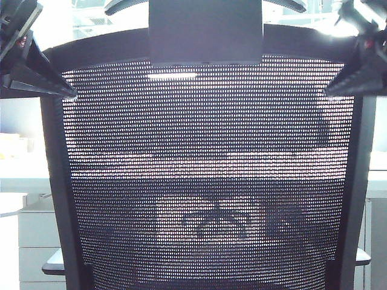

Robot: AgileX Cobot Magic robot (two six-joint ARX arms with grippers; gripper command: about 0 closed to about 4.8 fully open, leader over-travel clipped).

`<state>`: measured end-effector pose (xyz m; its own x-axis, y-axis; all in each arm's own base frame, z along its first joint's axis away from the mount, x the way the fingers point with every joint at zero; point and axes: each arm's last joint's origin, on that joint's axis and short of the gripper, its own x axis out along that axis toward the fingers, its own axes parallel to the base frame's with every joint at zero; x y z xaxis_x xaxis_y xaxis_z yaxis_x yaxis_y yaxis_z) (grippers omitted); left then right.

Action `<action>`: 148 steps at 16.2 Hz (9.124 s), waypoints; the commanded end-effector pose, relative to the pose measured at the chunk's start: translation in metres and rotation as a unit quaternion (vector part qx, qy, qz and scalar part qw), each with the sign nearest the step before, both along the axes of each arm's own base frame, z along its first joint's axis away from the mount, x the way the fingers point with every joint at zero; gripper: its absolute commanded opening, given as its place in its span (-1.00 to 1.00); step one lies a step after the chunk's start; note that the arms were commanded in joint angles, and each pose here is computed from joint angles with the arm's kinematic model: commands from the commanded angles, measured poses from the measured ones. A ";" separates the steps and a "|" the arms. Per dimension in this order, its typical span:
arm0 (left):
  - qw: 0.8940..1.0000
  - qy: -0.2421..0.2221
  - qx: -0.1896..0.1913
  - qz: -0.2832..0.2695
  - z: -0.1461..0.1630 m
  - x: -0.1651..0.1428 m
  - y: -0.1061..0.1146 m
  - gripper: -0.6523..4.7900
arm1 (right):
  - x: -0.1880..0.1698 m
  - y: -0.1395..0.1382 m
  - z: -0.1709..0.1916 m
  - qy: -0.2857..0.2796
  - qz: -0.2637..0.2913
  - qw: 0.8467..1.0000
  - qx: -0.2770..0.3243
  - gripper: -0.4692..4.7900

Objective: Push the black chair under the table.

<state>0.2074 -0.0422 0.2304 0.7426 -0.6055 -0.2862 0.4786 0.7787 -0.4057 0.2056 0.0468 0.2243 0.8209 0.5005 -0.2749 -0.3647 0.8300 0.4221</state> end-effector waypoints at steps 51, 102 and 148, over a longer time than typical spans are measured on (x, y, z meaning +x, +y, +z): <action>0.989 -0.117 -0.009 0.087 0.007 0.200 -0.012 -0.78 | 0.175 0.002 0.032 -0.093 -0.057 0.994 0.020 -0.83; 0.923 -0.296 0.082 0.232 0.085 -0.187 0.038 -0.78 | -0.168 -0.041 0.128 -0.200 -0.171 0.963 -0.060 -0.82; 0.930 -0.127 0.118 0.323 -0.067 -0.113 0.041 -0.78 | -0.168 -0.041 0.115 -0.143 -0.166 0.973 -0.079 -0.82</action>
